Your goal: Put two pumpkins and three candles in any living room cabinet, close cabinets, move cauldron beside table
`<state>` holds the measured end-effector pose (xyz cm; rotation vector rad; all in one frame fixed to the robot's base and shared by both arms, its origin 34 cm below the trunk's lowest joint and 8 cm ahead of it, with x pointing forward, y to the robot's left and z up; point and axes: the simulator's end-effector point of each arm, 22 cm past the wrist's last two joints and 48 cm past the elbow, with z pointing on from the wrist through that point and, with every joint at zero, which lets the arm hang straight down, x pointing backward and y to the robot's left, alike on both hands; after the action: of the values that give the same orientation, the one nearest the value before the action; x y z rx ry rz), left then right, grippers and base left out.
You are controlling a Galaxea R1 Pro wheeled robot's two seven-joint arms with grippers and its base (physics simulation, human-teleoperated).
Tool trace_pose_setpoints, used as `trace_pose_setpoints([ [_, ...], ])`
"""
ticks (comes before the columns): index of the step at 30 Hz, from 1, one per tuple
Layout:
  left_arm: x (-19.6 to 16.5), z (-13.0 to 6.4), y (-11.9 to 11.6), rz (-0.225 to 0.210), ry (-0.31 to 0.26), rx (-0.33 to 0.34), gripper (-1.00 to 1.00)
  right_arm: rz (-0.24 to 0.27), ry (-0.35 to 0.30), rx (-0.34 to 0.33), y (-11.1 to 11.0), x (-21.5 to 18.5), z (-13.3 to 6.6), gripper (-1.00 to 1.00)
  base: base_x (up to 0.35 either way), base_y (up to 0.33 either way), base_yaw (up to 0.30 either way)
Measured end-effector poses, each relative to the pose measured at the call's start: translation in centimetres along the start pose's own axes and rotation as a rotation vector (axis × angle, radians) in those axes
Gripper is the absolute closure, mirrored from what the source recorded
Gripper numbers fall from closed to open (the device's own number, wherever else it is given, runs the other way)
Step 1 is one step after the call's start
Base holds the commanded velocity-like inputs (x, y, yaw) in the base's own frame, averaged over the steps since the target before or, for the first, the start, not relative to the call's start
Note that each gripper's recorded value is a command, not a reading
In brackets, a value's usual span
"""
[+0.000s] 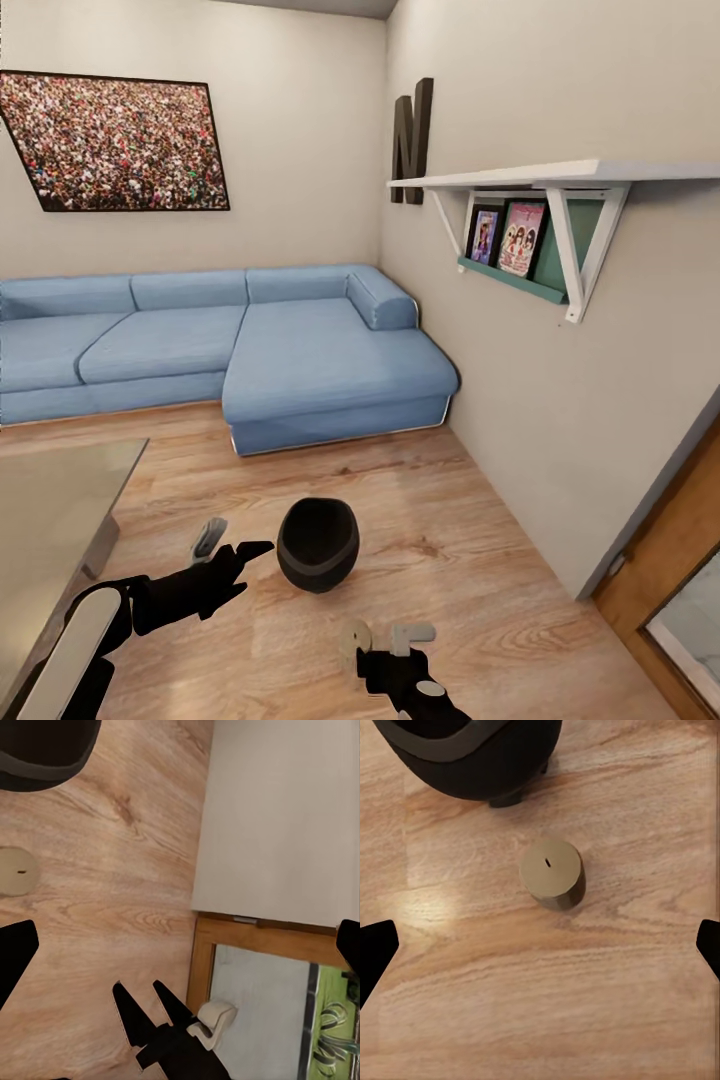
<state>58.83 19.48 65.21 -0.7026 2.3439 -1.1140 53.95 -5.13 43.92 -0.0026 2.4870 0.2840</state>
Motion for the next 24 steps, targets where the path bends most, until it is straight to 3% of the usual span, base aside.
trace_pose_setpoints([
  [12, 0.03, 0.01, 0.00, 0.000, 0.001, 0.000, -1.00, 0.000, 0.000, -0.003, 0.11, 0.01, 0.00, -1.00, 0.237, -0.075, 0.106],
  [17, 0.03, 0.04, 0.01, 0.000, 0.001, 0.000, -1.00, 0.000, 0.002, -0.002, 0.11, 0.09, 0.01, -1.00, 0.077, -0.003, 0.174],
  [24, 0.06, 0.07, -0.02, -0.001, 0.002, 0.001, -1.00, 0.000, 0.001, -0.004, 0.16, 0.06, 0.02, -1.00, 0.061, 0.007, 0.021],
])
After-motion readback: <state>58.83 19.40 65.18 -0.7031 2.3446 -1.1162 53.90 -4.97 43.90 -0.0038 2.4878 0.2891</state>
